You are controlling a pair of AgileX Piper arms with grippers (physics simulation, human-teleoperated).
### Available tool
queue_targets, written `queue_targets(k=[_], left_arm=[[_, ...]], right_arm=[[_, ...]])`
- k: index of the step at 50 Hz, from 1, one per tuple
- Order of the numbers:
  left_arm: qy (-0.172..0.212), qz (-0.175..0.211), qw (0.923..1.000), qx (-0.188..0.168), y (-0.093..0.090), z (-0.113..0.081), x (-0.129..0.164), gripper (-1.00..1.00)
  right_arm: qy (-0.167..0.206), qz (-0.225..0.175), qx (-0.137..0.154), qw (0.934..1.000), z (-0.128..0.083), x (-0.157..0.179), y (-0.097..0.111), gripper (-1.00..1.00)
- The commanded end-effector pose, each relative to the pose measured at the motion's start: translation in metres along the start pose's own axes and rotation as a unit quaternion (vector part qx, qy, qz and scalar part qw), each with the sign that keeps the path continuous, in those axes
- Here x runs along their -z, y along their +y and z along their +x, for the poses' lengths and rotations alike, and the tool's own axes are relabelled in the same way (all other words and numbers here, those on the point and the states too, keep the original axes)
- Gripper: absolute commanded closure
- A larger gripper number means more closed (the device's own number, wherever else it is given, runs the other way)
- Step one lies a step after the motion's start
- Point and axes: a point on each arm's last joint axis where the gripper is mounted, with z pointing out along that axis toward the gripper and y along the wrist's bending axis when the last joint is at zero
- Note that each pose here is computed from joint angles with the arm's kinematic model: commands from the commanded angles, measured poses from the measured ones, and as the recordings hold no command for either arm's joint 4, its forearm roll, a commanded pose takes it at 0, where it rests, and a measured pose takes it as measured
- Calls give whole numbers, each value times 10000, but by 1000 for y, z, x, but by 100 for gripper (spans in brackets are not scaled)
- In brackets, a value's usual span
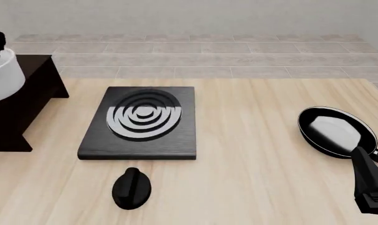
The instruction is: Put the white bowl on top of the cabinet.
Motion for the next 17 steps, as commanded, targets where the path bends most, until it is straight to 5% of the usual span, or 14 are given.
queue_targets(k=[1, 17], left_arm=[[-547, 120, 9984, 23, -9, -7, 61, -100], [-1151, 687, 9909, -136, -24, -6, 141, -100]], right_arm=[[1, -1, 0, 10000, 0, 0, 0, -100], [-1, 0, 1, 10000, 0, 0, 0, -100]])
